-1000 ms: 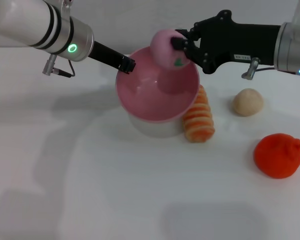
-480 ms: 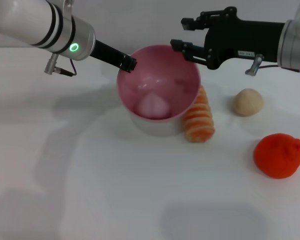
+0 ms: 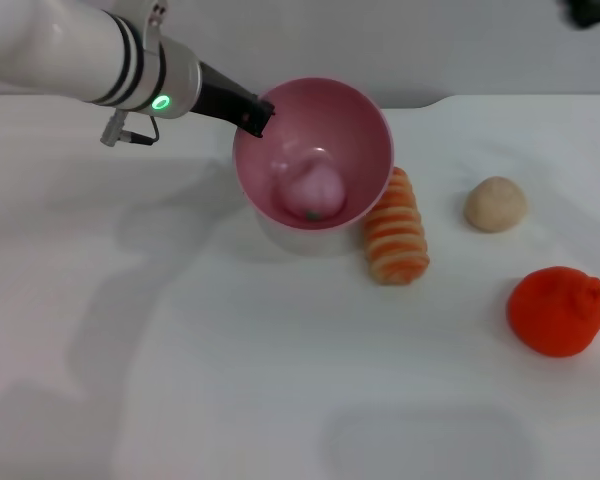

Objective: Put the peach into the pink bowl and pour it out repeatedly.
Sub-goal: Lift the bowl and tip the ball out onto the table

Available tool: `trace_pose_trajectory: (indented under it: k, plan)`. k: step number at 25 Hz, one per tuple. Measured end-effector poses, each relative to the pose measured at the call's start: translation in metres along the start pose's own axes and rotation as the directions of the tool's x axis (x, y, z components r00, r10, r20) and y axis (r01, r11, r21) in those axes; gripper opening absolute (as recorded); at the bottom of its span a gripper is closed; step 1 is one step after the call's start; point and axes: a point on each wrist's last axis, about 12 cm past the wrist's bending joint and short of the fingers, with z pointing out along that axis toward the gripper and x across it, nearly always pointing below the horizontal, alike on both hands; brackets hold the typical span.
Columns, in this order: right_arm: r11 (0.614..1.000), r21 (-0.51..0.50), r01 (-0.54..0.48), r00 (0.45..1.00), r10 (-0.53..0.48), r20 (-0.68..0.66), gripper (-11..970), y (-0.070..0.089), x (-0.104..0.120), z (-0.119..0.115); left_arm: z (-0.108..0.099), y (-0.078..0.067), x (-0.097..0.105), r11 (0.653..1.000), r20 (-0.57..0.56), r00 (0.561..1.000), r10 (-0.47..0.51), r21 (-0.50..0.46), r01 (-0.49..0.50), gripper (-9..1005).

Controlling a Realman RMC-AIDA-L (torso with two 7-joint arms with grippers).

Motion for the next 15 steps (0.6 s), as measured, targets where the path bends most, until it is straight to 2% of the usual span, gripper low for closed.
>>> trace_pose_trajectory:
  k: [2, 4, 7, 12, 15]
  plan:
    - [0.996, 0.087, 0.019, 0.996, -0.026, 0.082, 442, -0.001, 0.004, -0.018, 0.003, -0.003, 0.001, 0.999, 0.018, 0.999, 0.04, -0.021, -0.04, 44]
    - [0.983, 0.182, 0.01, 0.994, -0.03, 0.108, 441, -0.004, 0.009, -0.034, 0.005, -0.006, 0.001, 0.996, 0.052, 0.996, 0.078, -0.056, -0.075, 44]
    - [0.943, 0.332, -0.017, 0.993, -0.023, 0.117, 439, -0.013, 0.018, -0.057, 0.006, -0.008, 0.0, 0.987, 0.115, 0.986, 0.124, -0.114, -0.111, 44]
    - [0.894, 0.447, -0.03, 0.991, -0.033, 0.131, 435, -0.017, 0.018, -0.093, 0.003, -0.02, 0.007, 0.96, 0.227, 0.947, 0.227, -0.216, -0.178, 44]
    - [0.879, 0.475, -0.042, 0.986, -0.039, 0.161, 433, -0.015, 0.013, -0.106, -0.002, -0.036, 0.013, 0.925, 0.314, 0.891, 0.327, -0.299, -0.235, 44]
